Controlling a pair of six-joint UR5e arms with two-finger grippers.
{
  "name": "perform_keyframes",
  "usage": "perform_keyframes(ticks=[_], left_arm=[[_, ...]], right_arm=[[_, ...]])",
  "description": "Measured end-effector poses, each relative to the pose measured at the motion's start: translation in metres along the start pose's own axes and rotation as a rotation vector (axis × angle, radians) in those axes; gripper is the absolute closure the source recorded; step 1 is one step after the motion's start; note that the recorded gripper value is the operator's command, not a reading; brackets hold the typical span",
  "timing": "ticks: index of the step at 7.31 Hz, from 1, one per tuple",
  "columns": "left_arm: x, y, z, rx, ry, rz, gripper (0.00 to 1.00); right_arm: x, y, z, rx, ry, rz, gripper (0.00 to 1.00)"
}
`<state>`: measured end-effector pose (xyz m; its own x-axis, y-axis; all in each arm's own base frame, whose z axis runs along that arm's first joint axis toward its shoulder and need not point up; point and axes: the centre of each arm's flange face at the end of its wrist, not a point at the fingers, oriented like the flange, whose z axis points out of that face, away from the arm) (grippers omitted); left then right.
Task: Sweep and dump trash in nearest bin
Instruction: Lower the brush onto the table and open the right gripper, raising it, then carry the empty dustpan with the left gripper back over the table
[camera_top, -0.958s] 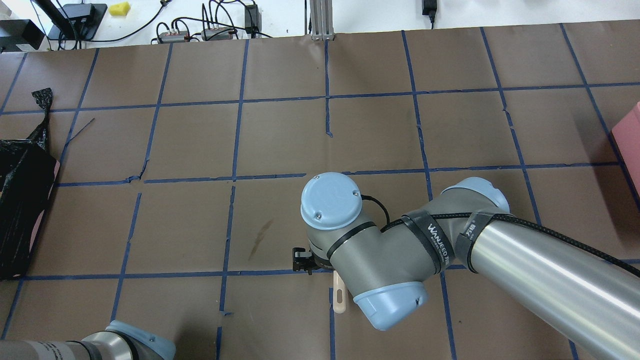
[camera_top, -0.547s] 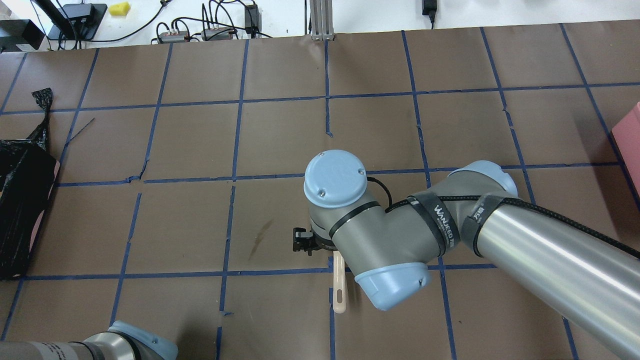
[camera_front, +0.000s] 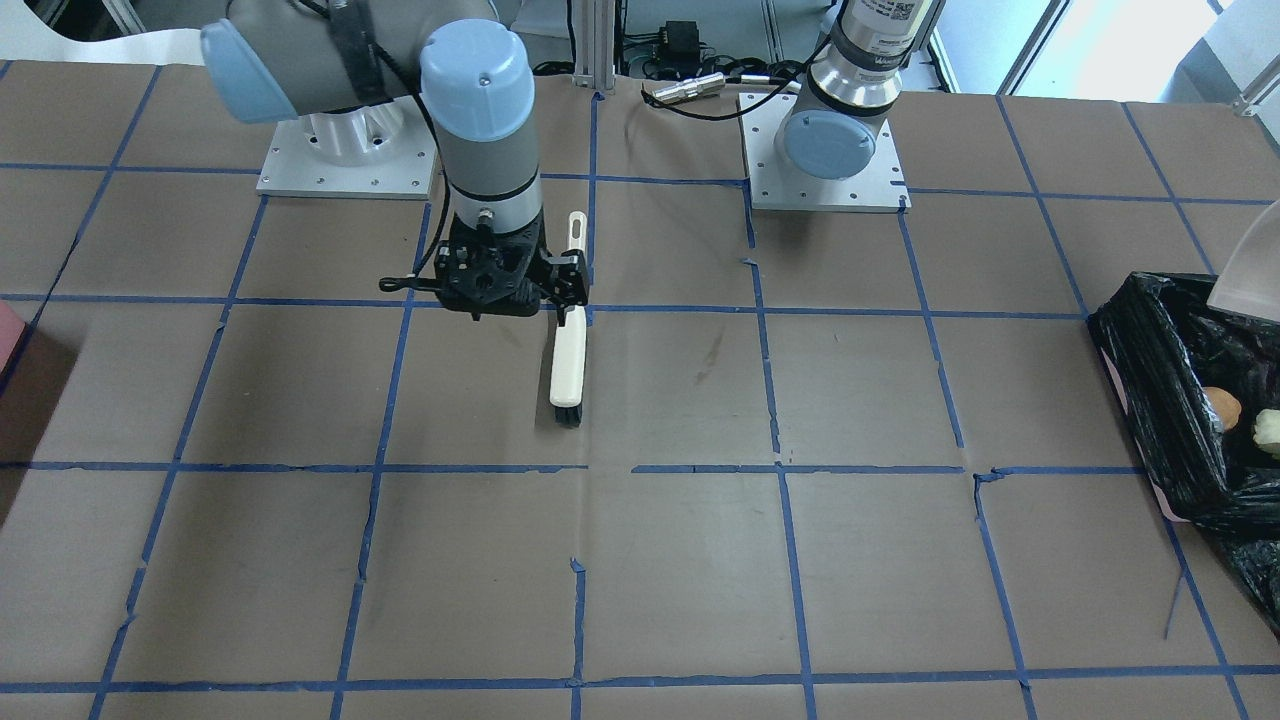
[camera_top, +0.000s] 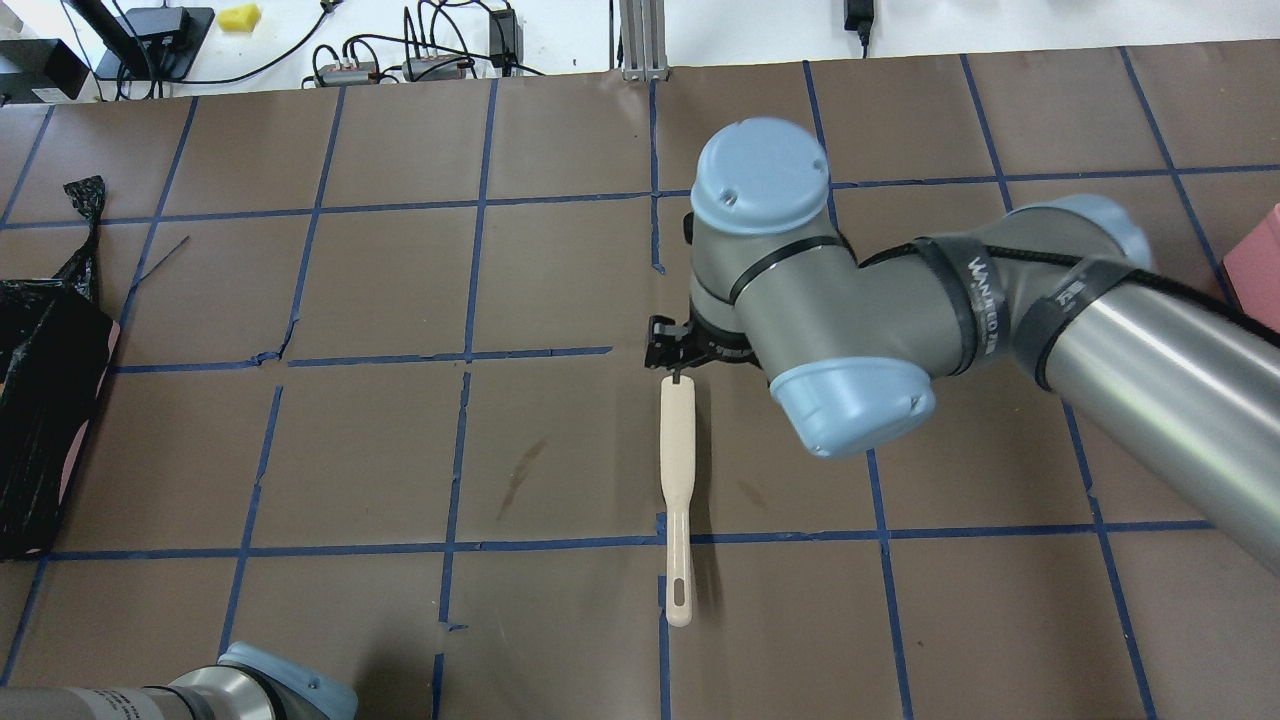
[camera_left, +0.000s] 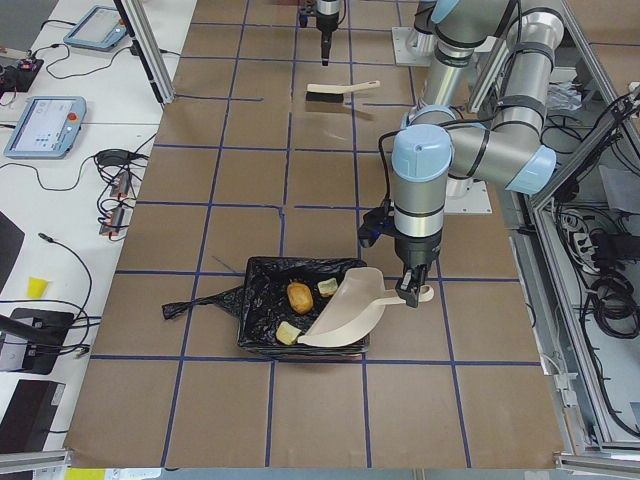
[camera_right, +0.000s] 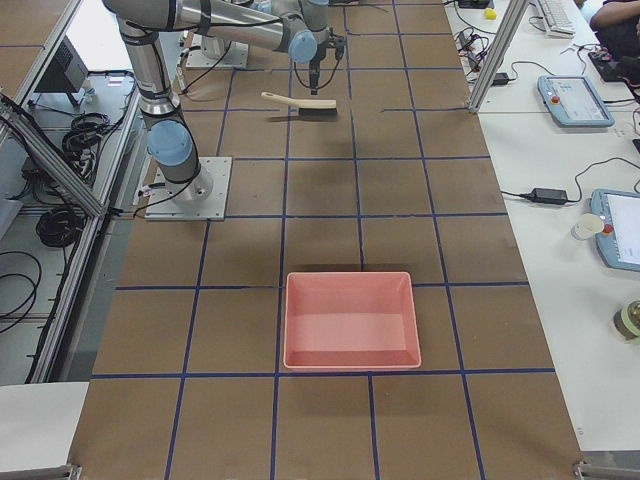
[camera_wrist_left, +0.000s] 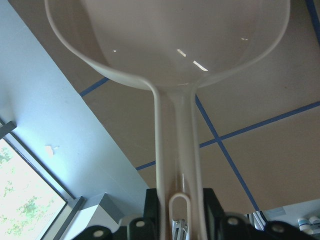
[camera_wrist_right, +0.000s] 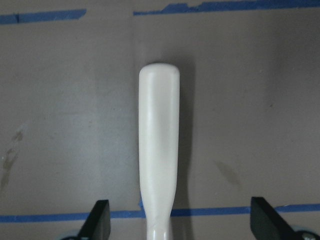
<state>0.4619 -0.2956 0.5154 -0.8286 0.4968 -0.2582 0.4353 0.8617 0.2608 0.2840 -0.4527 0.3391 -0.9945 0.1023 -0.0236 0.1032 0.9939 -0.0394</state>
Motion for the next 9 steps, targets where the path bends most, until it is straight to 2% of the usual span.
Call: perform_keyframes(ticks=[2, 4, 6, 9], left_arm=[[0.008, -0.009, -0.028, 0.107, -0.009, 0.0, 1.0], [0.023, -0.052, -0.049, 0.235, -0.009, 0.037, 1.0], [0.041, -0.112, -0.06, 0.303, 0.009, 0.076, 1.0], [0.084, -0.205, -0.068, 0.359, 0.057, 0.123, 1.0]], right_arm=[[0.035, -0.051, -0.062, 0.052, -0.011, 0.072, 0.0], [0.075, -0.089, -0.122, 0.074, 0.02, 0.071, 0.0], [0.116, -0.11, -0.14, 0.065, 0.045, 0.054, 0.0], [0.14, -0.119, -0.139, 0.055, 0.045, 0.052, 0.0]])
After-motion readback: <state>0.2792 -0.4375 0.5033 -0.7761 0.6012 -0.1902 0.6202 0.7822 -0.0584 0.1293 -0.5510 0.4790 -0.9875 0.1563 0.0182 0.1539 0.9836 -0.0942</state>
